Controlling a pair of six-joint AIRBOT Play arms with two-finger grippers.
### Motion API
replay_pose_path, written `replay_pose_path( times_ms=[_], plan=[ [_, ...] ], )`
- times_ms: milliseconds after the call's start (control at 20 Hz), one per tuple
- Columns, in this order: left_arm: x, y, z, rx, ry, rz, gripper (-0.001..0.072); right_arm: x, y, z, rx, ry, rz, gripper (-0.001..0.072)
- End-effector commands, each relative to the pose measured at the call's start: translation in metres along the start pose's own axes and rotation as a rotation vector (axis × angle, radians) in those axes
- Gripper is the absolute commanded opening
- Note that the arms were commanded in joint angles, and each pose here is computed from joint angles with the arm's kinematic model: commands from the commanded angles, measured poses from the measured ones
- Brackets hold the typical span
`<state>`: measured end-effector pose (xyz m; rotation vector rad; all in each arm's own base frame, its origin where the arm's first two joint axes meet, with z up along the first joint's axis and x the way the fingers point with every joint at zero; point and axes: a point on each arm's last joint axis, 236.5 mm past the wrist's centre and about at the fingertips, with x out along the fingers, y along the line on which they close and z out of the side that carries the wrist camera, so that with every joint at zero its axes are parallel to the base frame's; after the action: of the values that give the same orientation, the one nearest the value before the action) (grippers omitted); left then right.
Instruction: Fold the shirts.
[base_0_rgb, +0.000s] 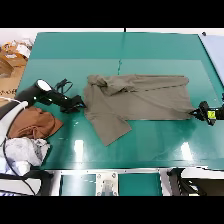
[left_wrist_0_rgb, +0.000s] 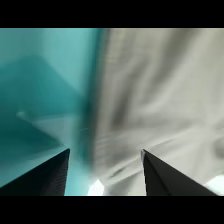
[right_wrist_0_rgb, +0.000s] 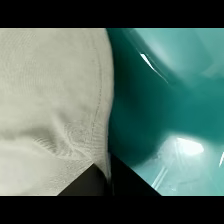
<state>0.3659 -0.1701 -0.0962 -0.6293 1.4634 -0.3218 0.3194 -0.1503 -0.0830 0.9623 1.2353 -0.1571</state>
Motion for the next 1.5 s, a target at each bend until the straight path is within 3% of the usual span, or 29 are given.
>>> replay_pose_path(
  times_ms=[0,250,350,400,450,550,650,850,1100,1250,1450],
  plan=[
    [0.027,-0.004,-0.009,-0.026,-0.046,-0.015,0.0548,0.001,0.003,0.001,0.007,-0.001,0.013,0.0013],
    [0.034,-0.024,-0.057,0.039,0.126,-0.041,0.0544,0.001,0.019,-0.005,0.049,0.022,0.083,0.0014],
    [0.032,-0.018,-0.062,0.072,0.151,-0.023,0.0203,0.001,0.019,-0.005,0.049,0.023,0.084,0.0014],
    [0.031,-0.015,-0.05,0.074,0.11,-0.016,0.0127,0.001,0.019,-0.005,0.049,0.024,0.084,0.0014],
    [0.029,-0.011,-0.034,0.062,0.049,-0.011,0.0128,0.001,0.019,-0.006,0.049,0.025,0.084,0.0014],
    [0.025,-0.003,-0.009,0.051,-0.046,0.0,0.0027,0.001,0.02,-0.008,0.049,0.035,0.088,0.0014],
    [0.02,-0.002,-0.005,0.064,-0.047,-0.005,0.0026,0.0,0.023,-0.009,0.047,0.038,0.095,0.0012],
    [-0.04,-0.047,0.012,0.279,-0.105,-0.015,0.0025,-0.029,0.078,0.002,-0.083,-0.044,0.141,0.0012],
    [-0.256,-0.192,0.038,0.676,-0.587,-0.054,0.0027,-0.196,0.218,0.011,-0.398,-0.457,0.193,0.0012],
    [-0.414,-0.278,-0.019,0.875,-0.962,-0.148,0.0027,-0.322,0.281,-0.026,-0.491,-0.774,0.245,0.0013],
    [-0.554,-0.325,-0.135,1.048,-1.309,-0.239,0.0028,-0.443,0.338,-0.11,-0.612,-1.134,0.332,0.0013]
  ],
)
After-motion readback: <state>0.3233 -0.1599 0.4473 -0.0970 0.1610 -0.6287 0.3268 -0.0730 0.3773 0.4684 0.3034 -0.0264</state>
